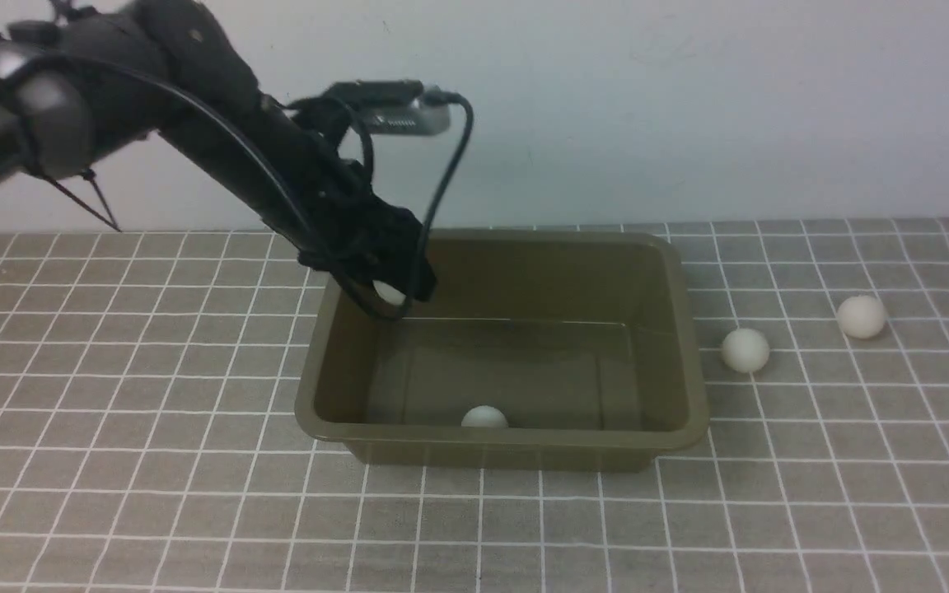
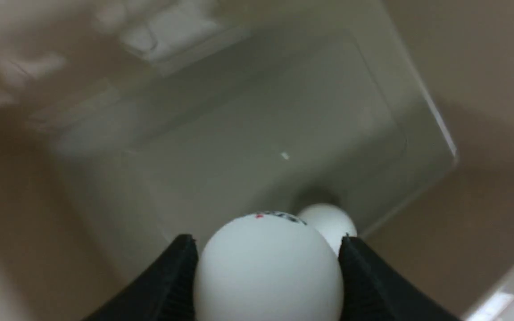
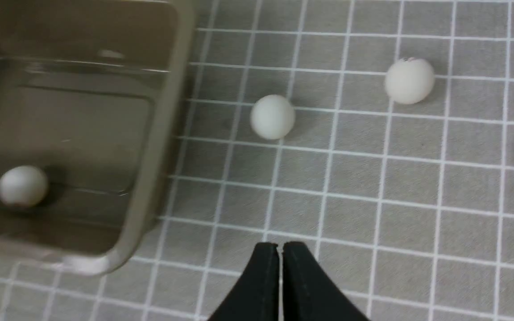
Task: Put the table tennis balls into the box on the grey coffee tablecloth.
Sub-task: 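Drop the ball into the bin, then reach for and grasp a ping pong ball on the table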
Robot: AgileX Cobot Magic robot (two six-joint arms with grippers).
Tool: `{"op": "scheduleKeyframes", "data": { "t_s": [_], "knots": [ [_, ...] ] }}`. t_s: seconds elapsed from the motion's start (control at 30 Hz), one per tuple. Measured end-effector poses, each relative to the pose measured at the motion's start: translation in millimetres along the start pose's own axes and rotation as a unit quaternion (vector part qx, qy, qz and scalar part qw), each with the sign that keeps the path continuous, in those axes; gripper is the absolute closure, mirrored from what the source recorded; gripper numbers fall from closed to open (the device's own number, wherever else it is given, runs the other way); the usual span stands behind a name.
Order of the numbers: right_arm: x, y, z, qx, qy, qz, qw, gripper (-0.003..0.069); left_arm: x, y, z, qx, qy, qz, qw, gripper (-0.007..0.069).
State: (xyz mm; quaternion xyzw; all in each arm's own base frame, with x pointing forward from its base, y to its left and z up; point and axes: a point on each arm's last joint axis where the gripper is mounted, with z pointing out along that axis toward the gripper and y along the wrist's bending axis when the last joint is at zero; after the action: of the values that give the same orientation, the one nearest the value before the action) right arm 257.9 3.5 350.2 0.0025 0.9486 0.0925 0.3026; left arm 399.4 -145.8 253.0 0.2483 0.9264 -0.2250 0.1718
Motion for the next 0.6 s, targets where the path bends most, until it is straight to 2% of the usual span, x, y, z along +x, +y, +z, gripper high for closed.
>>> {"op": "scheduleKeyframes", "data": {
  "t_s": [0.07,0.1,0.13,0.2,0.27,0.3,0.33,0.4,0.43,0.47,0.5,0.53,0.57,0.6],
  "knots": [
    [-12,-6,21,0.010,0.017,-0.001,1.000,0.0621,2,-4,17,-0.002,0.023,0.007,1.000,0.0214],
    [-19,-11,41,0.012,0.032,0.002,0.999,0.0592,3,-5,23,-0.007,0.033,0.006,0.999,0.0148],
    [-23,-12,48,0.012,0.037,0.004,0.999,0.0575,4,-5,24,-0.008,0.035,0.004,0.999,0.0128],
    [-33,-17,84,0.013,0.066,-0.001,0.998,0.0480,3,-3,22,-0.015,0.040,-0.021,0.999,0.0019],
    [-36,-18,95,0.014,0.073,-0.008,0.997,0.0447,1,-1,18,-0.017,0.040,-0.036,0.998,0.0003],
    [-44,-16,123,0.016,0.087,-0.025,0.996,0.0356,-3,1,7,-0.022,0.040,-0.058,0.997,0.0004],
    [-46,-15,131,0.017,0.091,-0.030,0.995,0.0337,-4,2,2,-0.025,0.041,-0.064,0.997,0.0022],
    [-52,-13,157,0.020,0.101,-0.041,0.994,0.0242,-6,5,-19,-0.038,0.045,-0.077,0.995,0.0112],
    [-56,-11,173,0.023,0.107,-0.045,0.993,0.0204,-7,5,-34,-0.048,0.037,-0.078,0.995,0.0210],
    [-55,-11,185,0.023,0.116,-0.046,0.992,0.0177,-7,4,-42,-0.055,0.032,-0.076,0.995,0.0270],
    [-56,-10,196,0.023,0.124,-0.049,0.991,0.0154,-7,2,-59,-0.071,0.020,-0.070,0.995,0.0380],
    [-56,-9,204,0.024,0.129,-0.052,0.990,0.0134,-6,2,-63,-0.074,0.017,-0.069,0.995,0.0422],
    [-55,-7,221,0.023,0.140,-0.057,0.988,0.0112,-5,-4,-87,-0.095,-0.002,-0.058,0.994,0.0540],
    [-54,-5,233,0.022,0.148,-0.059,0.987,0.0100,-3,-12,-107,-0.107,-0.018,-0.051,0.993,0.0578]
  ]
}}
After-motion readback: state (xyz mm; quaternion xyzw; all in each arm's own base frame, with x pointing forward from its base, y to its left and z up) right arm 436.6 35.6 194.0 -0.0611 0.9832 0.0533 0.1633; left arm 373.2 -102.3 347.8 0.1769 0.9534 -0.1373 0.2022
